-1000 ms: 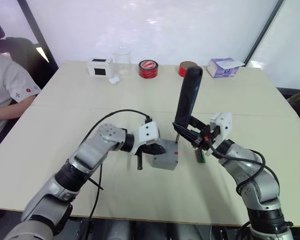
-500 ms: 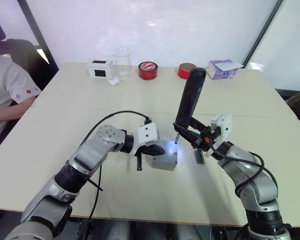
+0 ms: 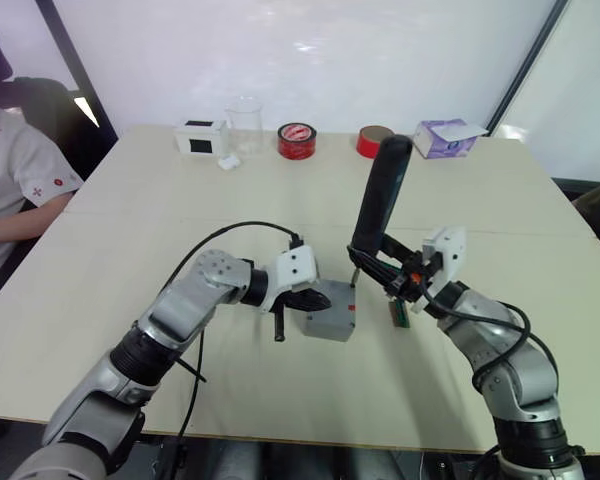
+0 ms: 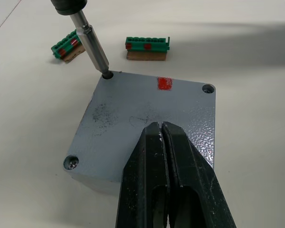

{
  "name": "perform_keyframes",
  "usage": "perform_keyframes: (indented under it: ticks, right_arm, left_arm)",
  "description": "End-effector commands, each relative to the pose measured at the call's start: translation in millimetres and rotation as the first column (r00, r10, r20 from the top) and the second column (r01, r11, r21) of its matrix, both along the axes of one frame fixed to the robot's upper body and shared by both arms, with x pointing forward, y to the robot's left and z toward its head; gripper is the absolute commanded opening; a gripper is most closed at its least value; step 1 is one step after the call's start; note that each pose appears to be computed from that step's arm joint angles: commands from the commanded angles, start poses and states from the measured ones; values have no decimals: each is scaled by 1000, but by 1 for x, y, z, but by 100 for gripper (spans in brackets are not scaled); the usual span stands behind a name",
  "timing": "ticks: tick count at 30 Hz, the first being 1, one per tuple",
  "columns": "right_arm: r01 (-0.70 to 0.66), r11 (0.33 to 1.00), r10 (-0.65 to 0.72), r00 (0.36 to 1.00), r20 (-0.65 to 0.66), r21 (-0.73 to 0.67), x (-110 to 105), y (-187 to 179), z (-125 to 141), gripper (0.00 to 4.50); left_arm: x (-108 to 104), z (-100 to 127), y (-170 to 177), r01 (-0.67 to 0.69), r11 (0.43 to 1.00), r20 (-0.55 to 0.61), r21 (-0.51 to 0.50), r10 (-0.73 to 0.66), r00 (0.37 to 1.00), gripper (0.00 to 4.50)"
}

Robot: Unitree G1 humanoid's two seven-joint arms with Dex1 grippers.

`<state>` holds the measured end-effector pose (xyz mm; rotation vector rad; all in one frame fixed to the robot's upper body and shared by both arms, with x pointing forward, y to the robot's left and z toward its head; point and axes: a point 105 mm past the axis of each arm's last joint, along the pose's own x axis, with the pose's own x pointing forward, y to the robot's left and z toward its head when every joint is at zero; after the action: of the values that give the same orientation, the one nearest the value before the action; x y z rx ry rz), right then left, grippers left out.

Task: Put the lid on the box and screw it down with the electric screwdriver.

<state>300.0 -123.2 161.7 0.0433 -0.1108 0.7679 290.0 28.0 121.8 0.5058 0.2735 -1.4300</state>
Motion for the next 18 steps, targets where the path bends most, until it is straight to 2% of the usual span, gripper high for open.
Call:
perform_keyframes:
  ticks: [1, 6, 8, 10, 12, 14, 16, 18]
  right_arm:
    - [-23, 1000, 23, 1000, -21, 9, 4, -3, 11, 182]
    - [-64, 995, 50, 985, 168, 81, 10, -7, 96, 182]
    - [-73, 987, 46, 981, 187, 140, 11, -15, 121, 182]
    - [-92, 981, 67, 987, 149, 169, 9, -22, 134, 182]
    - [-62, 978, 58, 998, 25, 201, 13, -37, 135, 182]
    - [-51, 987, 78, 981, -177, 154, 12, -54, 122, 182]
    - [41, 998, -20, 925, -378, 46, 16, -79, 99, 182]
    - [157, 984, -179, 834, -522, -87, 17, -112, 73, 182]
  left_arm:
    - [-2, -8, -2, 5, 1000, -23, 17, -5, 1000, 0]
    - [-2, 0, -8, -26, 996, -73, -85, 20, 997, 0]
    - [0, 7, -11, -45, 990, -89, -131, 34, 995, 0]
    - [2, 19, -13, -76, 976, -120, -204, 52, 991, 0]
    - [1, 36, -12, -88, 956, -137, -280, 51, 989, 0]
    - [-3, 52, -4, -83, 943, -129, -323, 43, 991, 0]
    - [-8, 57, 3, -60, 953, -95, -298, 33, 995, 0]
    - [-15, 52, 10, -35, 974, -72, -224, 19, 997, 0]
